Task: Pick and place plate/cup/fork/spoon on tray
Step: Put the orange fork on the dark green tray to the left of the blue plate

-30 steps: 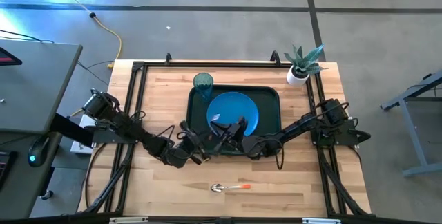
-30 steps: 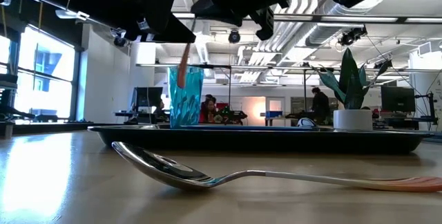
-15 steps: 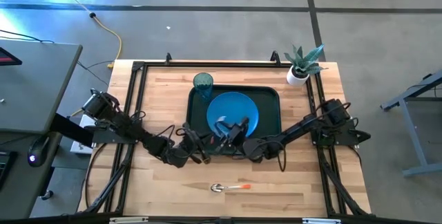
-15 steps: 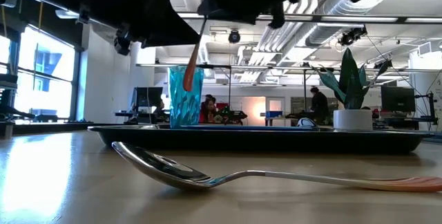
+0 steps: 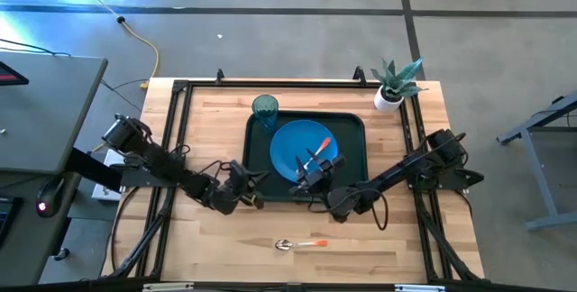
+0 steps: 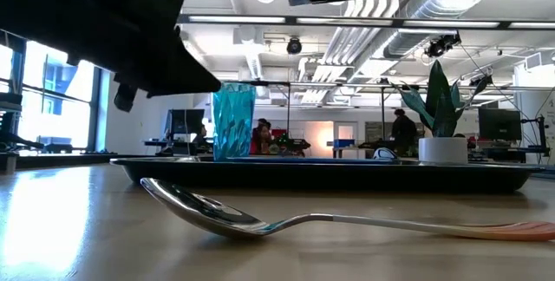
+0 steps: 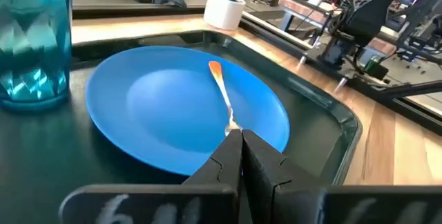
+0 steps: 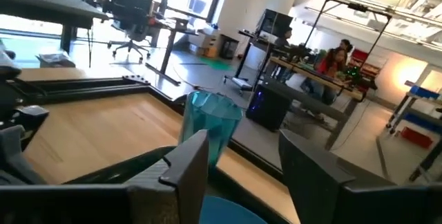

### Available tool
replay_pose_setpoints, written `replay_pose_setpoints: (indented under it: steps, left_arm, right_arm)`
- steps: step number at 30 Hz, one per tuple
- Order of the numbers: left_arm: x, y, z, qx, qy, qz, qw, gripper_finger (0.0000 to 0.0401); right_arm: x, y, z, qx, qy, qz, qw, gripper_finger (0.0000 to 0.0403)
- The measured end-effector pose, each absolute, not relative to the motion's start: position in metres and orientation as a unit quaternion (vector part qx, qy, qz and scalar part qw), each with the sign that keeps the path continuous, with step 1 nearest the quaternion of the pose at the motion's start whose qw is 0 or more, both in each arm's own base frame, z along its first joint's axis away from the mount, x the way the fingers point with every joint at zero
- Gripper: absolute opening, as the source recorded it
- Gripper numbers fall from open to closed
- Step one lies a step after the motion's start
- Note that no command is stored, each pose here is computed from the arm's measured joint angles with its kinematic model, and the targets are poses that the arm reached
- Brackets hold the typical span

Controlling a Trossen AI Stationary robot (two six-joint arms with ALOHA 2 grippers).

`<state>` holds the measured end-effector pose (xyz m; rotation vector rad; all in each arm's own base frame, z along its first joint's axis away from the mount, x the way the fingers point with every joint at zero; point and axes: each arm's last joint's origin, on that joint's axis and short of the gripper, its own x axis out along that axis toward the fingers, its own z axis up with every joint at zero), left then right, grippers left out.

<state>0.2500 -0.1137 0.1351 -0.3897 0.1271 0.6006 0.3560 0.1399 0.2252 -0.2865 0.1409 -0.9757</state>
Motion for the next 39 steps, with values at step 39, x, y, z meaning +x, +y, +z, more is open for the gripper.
replay_pose_setpoints:
  steps: [39]
  left_arm:
    - [0.241, -0.116, 0.147, -0.091, 0.117, 0.247, 0.958, 0.0001]
  right_arm:
    - [0.340, -0.023, 0.184, -0.133, 0.529, 0.004, 0.838, 0.0110]
